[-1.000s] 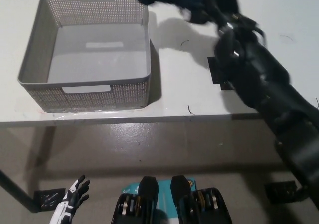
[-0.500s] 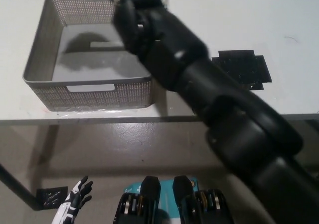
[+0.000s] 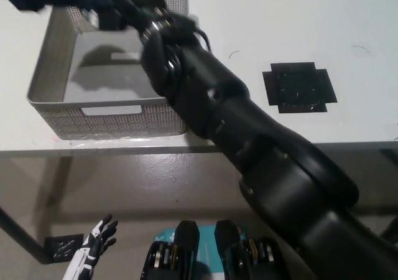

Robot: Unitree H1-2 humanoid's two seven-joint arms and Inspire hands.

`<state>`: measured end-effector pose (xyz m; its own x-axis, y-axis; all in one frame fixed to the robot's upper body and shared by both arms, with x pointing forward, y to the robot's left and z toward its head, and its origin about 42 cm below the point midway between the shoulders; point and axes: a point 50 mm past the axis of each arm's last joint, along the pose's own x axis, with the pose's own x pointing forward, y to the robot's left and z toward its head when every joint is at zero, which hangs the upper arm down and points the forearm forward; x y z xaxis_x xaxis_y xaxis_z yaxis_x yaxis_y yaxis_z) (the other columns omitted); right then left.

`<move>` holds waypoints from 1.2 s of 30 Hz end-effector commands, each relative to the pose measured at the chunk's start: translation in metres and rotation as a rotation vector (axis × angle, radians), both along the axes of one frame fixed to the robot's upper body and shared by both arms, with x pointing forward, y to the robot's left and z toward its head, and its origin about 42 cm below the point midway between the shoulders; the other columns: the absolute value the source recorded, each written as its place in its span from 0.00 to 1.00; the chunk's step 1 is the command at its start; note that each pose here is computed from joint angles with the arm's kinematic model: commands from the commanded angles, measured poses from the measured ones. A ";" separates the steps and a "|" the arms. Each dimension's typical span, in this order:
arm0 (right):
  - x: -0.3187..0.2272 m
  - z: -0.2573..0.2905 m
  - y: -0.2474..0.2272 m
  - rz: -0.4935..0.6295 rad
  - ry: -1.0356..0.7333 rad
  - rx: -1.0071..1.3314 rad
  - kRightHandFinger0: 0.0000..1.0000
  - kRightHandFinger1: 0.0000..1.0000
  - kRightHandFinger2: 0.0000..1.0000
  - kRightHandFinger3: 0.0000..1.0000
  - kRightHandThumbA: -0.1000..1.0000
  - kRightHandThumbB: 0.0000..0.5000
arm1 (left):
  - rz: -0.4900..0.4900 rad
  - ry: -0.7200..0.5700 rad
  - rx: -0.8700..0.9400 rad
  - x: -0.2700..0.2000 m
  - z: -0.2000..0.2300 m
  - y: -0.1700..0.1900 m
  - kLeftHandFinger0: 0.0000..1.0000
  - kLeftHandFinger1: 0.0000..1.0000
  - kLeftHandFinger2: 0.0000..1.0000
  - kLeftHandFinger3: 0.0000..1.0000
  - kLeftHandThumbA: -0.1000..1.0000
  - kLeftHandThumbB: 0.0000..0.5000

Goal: Use the right hand to pick up a umbrella on the right side and place it into a container on the lft side

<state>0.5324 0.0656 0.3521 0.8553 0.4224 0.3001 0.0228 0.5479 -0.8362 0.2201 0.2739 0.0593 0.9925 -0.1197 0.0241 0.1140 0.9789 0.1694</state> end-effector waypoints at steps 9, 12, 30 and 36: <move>0.028 -0.007 -0.054 -0.005 0.187 -0.161 1.00 1.00 1.00 1.00 0.76 0.70 | -0.115 -0.043 0.049 0.023 0.025 -0.003 1.00 1.00 1.00 1.00 1.00 0.35; 0.032 -0.006 -0.066 -0.021 0.189 -0.167 1.00 1.00 1.00 1.00 0.80 0.73 | -0.137 -0.044 0.061 0.030 0.029 -0.006 1.00 1.00 1.00 1.00 1.00 0.38; 0.049 0.079 -0.121 0.014 0.042 0.064 1.00 1.00 1.00 1.00 1.00 0.86 | -0.179 -0.052 0.079 0.037 0.035 -0.010 1.00 1.00 1.00 1.00 1.00 0.39; 0.008 0.189 -0.191 0.100 -0.212 0.331 1.00 1.00 1.00 1.00 1.00 0.83 | -0.183 -0.026 0.035 0.036 0.031 -0.008 1.00 1.00 1.00 1.00 1.00 0.42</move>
